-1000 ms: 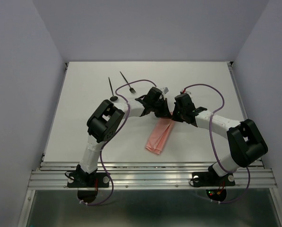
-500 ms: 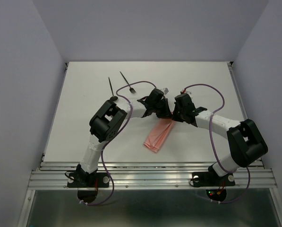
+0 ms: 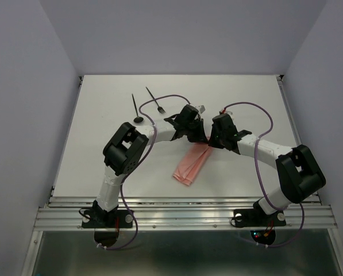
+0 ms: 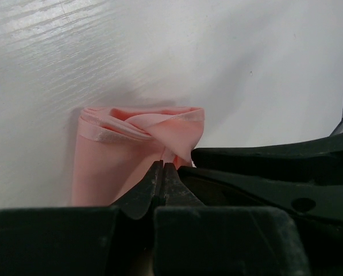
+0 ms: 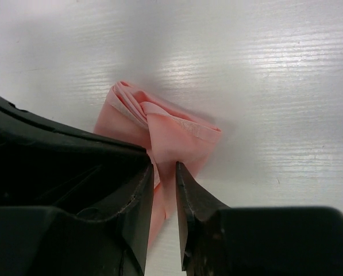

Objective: Fold the napkin into a case and place the utensils inside
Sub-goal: Stuff the smaller-rectangle-folded napkin at the center of the board.

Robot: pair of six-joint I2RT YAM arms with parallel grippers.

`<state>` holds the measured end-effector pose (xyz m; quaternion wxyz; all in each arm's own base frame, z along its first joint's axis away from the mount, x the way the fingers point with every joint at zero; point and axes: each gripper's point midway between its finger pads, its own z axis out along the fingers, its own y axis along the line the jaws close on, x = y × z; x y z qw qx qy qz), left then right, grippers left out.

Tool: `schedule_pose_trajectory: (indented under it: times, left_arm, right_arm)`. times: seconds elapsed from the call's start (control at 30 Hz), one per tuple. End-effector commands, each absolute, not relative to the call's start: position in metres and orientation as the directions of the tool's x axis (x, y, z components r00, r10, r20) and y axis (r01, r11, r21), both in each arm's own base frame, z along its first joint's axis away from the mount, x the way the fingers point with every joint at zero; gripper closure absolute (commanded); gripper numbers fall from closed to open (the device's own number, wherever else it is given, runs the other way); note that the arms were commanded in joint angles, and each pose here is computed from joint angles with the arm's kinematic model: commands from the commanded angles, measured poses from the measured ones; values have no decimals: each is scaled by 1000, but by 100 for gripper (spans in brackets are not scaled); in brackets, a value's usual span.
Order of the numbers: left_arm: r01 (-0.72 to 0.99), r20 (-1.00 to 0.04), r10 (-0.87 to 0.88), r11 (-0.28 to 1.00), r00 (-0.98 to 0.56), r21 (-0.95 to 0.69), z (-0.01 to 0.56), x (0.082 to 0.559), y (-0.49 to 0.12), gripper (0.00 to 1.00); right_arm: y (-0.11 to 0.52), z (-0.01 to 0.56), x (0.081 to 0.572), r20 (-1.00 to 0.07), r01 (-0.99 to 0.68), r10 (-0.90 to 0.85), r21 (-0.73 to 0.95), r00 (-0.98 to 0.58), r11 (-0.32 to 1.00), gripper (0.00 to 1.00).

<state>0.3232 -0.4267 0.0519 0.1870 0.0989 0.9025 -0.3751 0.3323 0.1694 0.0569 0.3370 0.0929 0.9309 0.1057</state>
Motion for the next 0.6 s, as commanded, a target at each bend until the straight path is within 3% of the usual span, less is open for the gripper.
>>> schedule_pose_trajectory:
  times: [0.0, 0.57]
  left_arm:
    - [396, -479, 70, 672, -875, -626, 89, 320, -424, 100]
    - [395, -443, 115, 679, -889, -619, 65, 322, -430, 100]
  right_arm:
    - [162, 72, 342, -654, 103, 239, 240, -718, 965, 71]
    - [165, 82, 354, -665, 59, 170, 187, -727, 981, 72]
